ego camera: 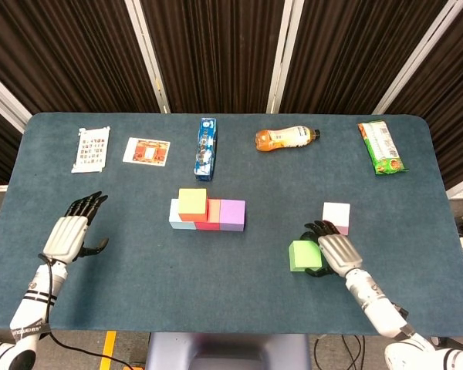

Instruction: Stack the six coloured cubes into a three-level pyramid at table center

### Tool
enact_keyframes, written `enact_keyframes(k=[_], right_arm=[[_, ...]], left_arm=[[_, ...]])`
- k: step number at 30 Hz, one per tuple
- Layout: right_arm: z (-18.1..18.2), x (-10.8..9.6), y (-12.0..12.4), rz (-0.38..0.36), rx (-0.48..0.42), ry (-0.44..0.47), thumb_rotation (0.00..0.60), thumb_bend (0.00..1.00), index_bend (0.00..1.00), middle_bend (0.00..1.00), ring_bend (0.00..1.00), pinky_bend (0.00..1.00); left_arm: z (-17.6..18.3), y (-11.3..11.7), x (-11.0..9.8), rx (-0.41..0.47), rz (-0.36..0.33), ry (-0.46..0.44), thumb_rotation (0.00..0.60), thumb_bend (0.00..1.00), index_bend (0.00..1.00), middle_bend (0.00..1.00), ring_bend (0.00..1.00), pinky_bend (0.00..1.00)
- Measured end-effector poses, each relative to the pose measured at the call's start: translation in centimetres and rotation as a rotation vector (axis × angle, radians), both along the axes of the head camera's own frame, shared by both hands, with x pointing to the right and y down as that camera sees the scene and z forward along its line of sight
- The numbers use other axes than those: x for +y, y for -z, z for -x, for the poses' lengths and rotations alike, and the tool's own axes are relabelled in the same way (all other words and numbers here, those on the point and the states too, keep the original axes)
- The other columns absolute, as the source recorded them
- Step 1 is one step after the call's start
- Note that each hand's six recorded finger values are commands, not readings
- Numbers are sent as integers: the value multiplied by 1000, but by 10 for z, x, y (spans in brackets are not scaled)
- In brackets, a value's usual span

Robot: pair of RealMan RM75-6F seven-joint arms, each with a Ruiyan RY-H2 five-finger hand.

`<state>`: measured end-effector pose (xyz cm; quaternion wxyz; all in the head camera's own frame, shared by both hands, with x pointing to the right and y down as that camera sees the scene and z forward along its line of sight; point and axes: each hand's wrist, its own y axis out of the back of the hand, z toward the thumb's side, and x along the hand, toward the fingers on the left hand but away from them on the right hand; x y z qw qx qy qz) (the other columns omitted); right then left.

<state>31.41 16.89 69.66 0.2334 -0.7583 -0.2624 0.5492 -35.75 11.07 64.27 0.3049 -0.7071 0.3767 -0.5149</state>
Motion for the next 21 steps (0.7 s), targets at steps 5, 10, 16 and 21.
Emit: enact_keyframes(k=[5, 10, 16, 21], right_arm=[[-3, -3, 8, -62, 9, -30, 600, 295, 530, 219, 80, 165], [-6, -6, 22, -116, 0, -64, 600, 295, 524, 219, 80, 165], [3, -28, 49, -133, -47, -50, 600, 295, 509, 219, 80, 165], [28, -73, 75, -148, -100, -8, 600, 295, 499, 219, 80, 155]], left_arm=[[4, 1, 1, 4, -4, 7, 600, 334, 53, 0, 0, 81], [6, 4, 2, 14, -9, 13, 600, 333, 53, 0, 0, 81], [9, 9, 2, 7, -11, 6, 600, 333, 53, 0, 0, 81], [11, 18, 4, 9, -41, 11, 600, 333, 53, 0, 0, 81]])
